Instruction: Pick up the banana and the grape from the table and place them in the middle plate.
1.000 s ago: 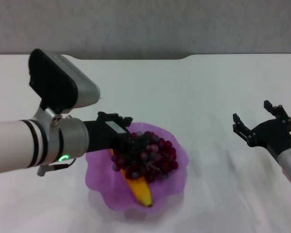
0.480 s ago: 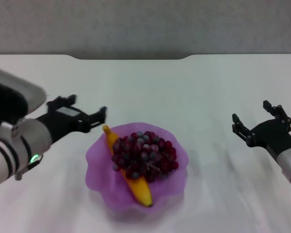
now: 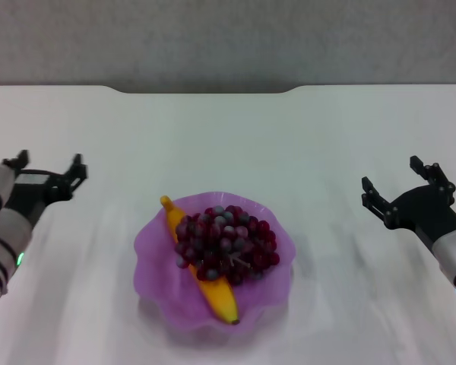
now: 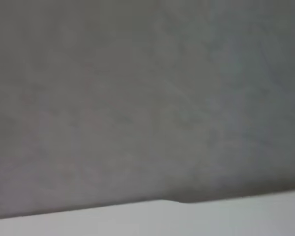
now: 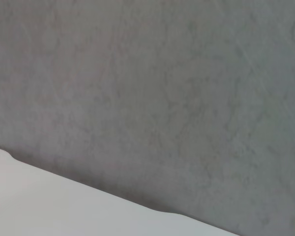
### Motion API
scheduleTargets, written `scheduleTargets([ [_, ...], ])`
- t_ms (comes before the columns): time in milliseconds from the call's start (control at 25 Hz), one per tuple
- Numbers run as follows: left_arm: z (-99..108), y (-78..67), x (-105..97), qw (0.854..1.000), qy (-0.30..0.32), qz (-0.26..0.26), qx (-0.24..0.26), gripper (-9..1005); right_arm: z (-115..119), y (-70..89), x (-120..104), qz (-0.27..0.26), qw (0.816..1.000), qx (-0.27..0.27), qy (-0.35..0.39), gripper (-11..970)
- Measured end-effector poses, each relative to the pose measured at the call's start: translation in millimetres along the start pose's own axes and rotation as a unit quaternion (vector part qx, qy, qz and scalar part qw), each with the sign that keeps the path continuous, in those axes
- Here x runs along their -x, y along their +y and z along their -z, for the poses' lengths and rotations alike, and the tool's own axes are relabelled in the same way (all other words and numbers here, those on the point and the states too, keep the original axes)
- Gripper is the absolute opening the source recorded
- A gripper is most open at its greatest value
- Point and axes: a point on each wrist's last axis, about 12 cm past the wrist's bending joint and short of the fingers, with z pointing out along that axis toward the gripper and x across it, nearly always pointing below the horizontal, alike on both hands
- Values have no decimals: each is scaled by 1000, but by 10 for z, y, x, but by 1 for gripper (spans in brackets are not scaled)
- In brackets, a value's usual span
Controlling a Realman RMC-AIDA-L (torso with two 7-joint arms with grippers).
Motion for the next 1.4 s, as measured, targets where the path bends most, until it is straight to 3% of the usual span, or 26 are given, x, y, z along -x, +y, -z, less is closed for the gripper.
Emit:
scheduleTargets([
  [320, 109, 322, -281, 992, -55, 100, 43, 890, 2, 0, -2, 0, 1000, 0, 0, 889],
  [520, 221, 273, -337, 992, -94, 71, 40, 889, -6, 15, 6, 1, 1000, 3, -1, 889],
  [640, 249, 338, -425, 993, -97, 45, 50, 889, -15, 35, 17, 2, 1000, 8, -2, 889],
  [960, 269, 526, -555, 991, -69, 59, 103, 889, -22, 38, 23, 2, 1000, 8, -3, 889],
  [1400, 288, 548, -593, 991, -62, 53, 107, 889, -44, 36, 43, -1, 1000, 7, -6, 889],
])
